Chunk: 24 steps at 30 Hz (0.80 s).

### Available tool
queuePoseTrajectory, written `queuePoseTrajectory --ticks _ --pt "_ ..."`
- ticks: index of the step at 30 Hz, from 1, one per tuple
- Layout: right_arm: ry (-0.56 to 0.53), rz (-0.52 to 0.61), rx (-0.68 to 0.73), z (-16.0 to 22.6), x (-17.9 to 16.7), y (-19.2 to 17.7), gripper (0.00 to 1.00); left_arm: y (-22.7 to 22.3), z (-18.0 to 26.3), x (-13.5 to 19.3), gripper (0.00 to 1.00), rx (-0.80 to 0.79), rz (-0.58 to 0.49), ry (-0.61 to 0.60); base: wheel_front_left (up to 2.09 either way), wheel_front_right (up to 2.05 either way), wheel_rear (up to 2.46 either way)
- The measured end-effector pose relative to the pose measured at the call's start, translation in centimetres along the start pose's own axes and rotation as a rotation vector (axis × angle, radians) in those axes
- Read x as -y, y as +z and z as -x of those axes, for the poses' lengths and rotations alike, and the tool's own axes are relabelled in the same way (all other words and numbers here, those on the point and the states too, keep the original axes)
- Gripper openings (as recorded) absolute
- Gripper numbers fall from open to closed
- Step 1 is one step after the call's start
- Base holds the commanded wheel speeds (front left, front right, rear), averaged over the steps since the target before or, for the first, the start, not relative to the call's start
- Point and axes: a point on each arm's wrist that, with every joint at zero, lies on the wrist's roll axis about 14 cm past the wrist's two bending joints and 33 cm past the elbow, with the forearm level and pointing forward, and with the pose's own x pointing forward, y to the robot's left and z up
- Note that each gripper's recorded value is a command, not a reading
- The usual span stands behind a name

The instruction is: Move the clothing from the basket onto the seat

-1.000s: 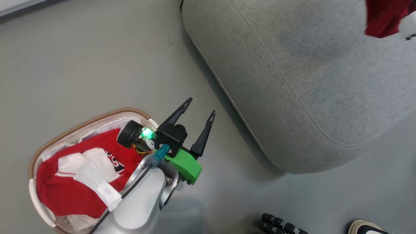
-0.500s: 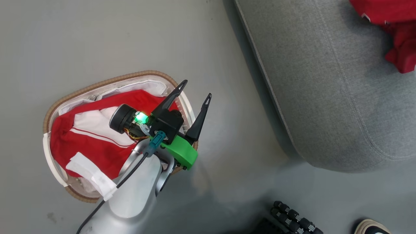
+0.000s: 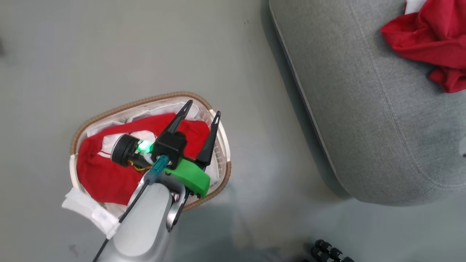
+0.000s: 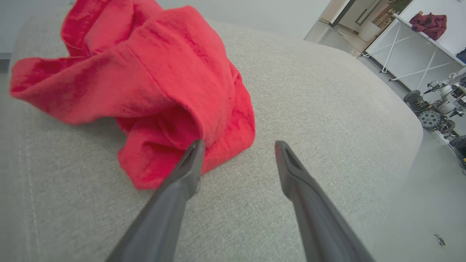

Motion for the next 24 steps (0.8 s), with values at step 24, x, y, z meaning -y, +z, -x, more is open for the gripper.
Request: queuePoseTrajectory --ticks 24 --pt "0.492 -0.280 0.240 7.9 -19.3 8.6 1.00 6.3 13.6 -8.7 1.00 0.134 -0.023 0.549 0.00 0.00 0.00"
